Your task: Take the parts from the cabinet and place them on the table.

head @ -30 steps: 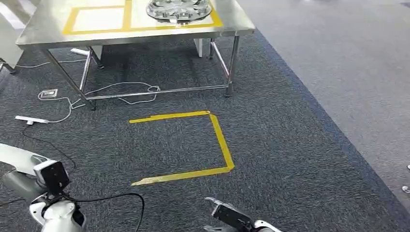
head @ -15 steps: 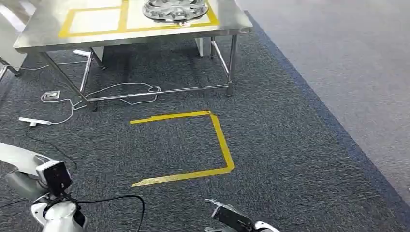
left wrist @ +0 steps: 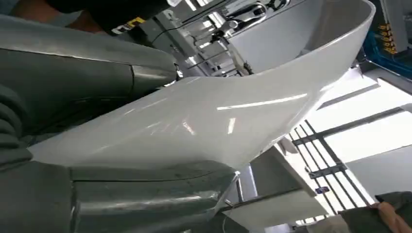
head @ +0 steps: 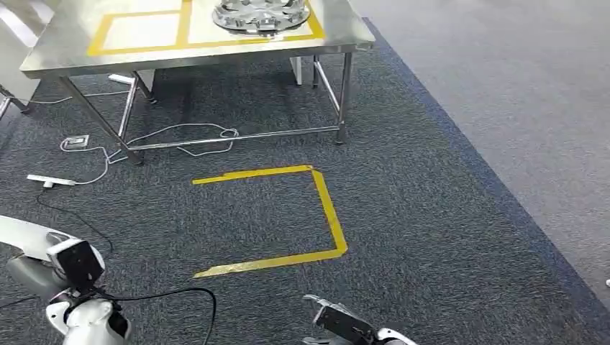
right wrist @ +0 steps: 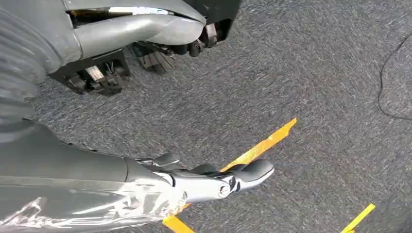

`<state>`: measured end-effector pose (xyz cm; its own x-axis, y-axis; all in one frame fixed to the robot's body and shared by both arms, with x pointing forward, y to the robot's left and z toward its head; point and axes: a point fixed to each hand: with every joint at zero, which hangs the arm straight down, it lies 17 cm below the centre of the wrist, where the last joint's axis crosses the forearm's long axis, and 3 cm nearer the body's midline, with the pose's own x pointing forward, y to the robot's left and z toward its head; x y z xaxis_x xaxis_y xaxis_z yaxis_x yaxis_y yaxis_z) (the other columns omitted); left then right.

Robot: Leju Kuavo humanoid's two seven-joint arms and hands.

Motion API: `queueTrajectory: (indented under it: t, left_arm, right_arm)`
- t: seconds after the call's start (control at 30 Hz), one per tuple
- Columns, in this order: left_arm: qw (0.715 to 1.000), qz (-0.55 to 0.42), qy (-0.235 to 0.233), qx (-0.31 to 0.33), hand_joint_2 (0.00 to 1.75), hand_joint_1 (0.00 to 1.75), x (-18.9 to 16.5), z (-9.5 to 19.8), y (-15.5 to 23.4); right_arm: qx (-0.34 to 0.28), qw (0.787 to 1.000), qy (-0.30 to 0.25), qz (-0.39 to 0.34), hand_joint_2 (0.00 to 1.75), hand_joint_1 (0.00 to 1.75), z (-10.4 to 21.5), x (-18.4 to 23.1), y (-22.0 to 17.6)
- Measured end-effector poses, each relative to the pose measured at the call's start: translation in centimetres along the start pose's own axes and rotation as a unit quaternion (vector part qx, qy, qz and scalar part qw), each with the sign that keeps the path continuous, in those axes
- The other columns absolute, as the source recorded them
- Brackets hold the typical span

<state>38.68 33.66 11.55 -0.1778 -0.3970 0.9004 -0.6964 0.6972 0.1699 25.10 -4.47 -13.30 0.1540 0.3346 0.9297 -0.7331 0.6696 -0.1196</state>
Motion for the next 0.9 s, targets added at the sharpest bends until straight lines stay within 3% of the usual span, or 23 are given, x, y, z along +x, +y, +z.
queueTrajectory:
  t: [0.9]
  left_arm:
    - [1.000,-0.004,0.000,-0.004,1.75,1.75,-0.17,0.26,0.02]
  right_arm:
    - [0.003,1.000,0.003,-0.004,1.75,0.00,0.28,-0.31,0.75]
